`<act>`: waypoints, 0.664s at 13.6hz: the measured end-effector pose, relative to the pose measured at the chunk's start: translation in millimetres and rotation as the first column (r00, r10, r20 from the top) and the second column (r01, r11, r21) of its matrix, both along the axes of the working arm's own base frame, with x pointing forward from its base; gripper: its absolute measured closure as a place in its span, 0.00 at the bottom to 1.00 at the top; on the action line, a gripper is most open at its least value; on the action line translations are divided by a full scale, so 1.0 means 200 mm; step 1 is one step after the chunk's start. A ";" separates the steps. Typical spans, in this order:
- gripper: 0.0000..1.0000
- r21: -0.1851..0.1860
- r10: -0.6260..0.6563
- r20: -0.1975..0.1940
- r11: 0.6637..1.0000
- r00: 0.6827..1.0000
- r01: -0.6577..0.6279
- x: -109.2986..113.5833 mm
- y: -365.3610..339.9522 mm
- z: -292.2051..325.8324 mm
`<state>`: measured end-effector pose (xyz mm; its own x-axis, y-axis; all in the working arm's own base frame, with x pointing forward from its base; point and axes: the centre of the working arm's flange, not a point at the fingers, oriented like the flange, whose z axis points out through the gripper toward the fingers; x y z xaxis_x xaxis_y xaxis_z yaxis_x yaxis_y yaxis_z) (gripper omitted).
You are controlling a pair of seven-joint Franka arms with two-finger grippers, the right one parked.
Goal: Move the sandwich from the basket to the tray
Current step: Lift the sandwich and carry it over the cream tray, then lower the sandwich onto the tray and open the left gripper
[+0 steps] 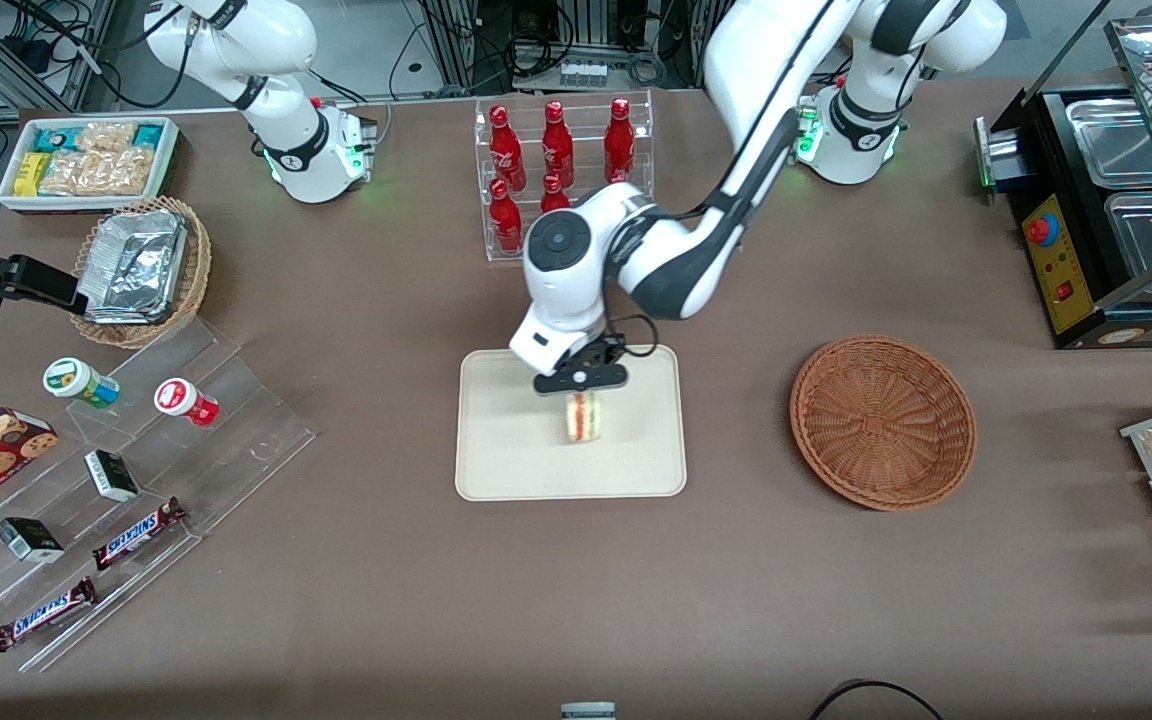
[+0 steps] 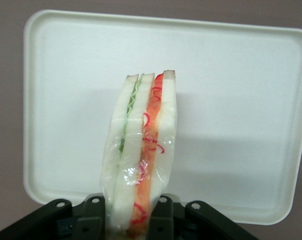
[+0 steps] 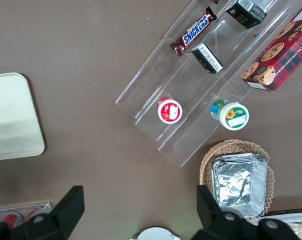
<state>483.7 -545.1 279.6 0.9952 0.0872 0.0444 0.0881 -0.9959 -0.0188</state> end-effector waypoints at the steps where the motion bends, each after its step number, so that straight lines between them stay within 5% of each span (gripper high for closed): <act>1: 0.74 0.012 -0.015 0.007 1.000 1.000 0.015 -0.02 -0.03 -0.06; 4: 0.73 0.055 -0.046 0.026 0.997 0.999 0.044 -0.04 -0.05 -0.18; 9: 0.70 0.070 -0.048 0.022 0.996 0.999 0.047 -0.05 -0.05 -0.24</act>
<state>473.6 -554.4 231.6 0.9968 0.0356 0.0718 0.0418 -0.9953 -0.0868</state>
